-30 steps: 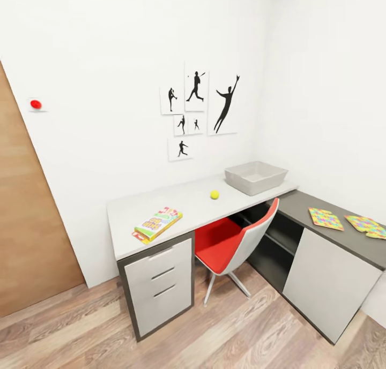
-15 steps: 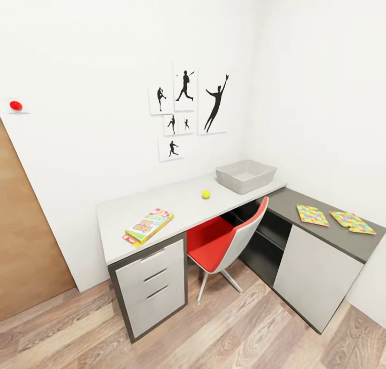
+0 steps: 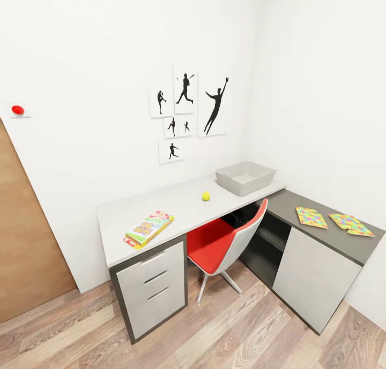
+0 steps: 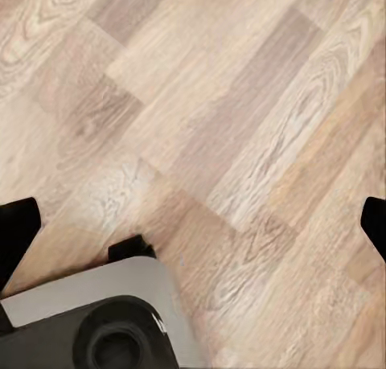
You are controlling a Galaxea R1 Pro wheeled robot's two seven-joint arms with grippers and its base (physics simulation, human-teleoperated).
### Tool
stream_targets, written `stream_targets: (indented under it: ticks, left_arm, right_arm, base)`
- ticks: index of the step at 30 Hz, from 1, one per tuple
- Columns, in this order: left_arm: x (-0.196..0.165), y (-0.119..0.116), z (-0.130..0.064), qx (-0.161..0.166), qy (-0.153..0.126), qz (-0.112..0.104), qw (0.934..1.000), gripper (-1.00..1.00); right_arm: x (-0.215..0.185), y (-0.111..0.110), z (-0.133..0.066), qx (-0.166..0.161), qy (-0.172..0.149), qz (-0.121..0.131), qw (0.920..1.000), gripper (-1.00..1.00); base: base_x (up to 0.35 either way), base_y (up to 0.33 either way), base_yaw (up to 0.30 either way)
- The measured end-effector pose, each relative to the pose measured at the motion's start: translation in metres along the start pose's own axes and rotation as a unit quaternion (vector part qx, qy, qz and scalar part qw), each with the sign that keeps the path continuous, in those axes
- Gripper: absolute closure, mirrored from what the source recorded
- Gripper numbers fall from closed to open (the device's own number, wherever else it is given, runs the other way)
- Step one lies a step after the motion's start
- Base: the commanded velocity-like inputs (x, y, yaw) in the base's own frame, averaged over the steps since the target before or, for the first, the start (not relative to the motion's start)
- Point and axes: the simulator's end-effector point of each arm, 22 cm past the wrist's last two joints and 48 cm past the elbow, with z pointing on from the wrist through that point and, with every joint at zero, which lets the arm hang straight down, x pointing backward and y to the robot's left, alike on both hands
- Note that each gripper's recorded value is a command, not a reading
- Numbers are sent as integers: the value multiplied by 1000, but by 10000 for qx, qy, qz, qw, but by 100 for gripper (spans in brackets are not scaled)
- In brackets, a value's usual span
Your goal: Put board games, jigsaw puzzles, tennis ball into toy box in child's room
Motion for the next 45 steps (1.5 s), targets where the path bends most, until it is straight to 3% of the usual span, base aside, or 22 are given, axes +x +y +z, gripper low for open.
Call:
stream_targets:
  ticks: [2, 5, 7, 9, 12, 13, 15, 17, 20, 25, 35, 45]
  left_arm:
    - [-20, 0, -3, 1, -44, -4, 10000, -100]
    - [-57, 1, -10, -3, -132, -3, 9999, -100]
    - [-72, 0, -14, 5, -179, -3, 9998, -100]
    - [-79, 0, -17, 24, -200, -5, 9998, -100]
    - [-83, -2, -21, 53, -202, -6, 9998, -100]
    - [-84, -3, -23, 58, -210, -1, 9998, -100]
    - [-85, -2, -25, 62, -217, 7, 9997, -100]
    - [-86, -2, -28, 60, -218, 9, 9997, -100]
    - [-87, -4, -31, 66, -228, 26, 9997, -100]
    - [-86, -1, -37, 52, -216, 18, 9998, -100]
    - [-88, -1, -50, 64, -229, 36, 9997, -100]
    - [-91, -2, -62, 64, -262, 56, 9996, -100]
  right_arm:
    - [-28, -12, 2, 270, -303, 388, 9984, -100]
    - [-75, -27, 5, 605, -740, 1247, 9876, -100]
    - [-89, -35, 4, 737, -799, 1708, 9793, -100]
    - [-89, -35, 5, 755, -622, 1958, 9758, -100]
    - [-73, -30, 6, 629, 12, 2047, 9768, -100]
    - [-63, -23, 5, 473, 391, 2053, 9768, -100]
    - [-64, -6, 3, 88, 709, 2069, 9758, -100]
    - [-92, 15, 1, -419, 641, 2083, 9750, -100]
    - [-113, 27, -3, -682, 461, 2067, 9749, -100]
    - [-110, 32, -10, -756, 392, 1829, 9794, -100]
    - [-117, 23, -20, -734, 378, 1953, 9773, -100]
    - [-121, 19, -31, -734, 372, 2000, 9763, -100]
  base:
    - [0, 0, 0]
    - [0, 0, 0]
    - [0, 0, 0]
    - [0, 0, 0]
    - [0, 0, 0]
    - [0, 0, 0]
    - [0, 0, 0]
    - [0, 0, 0]
    - [0, 0, 0]
    - [0, 0, 0]
    - [29, 0, -108]
    - [278, 0, -261]
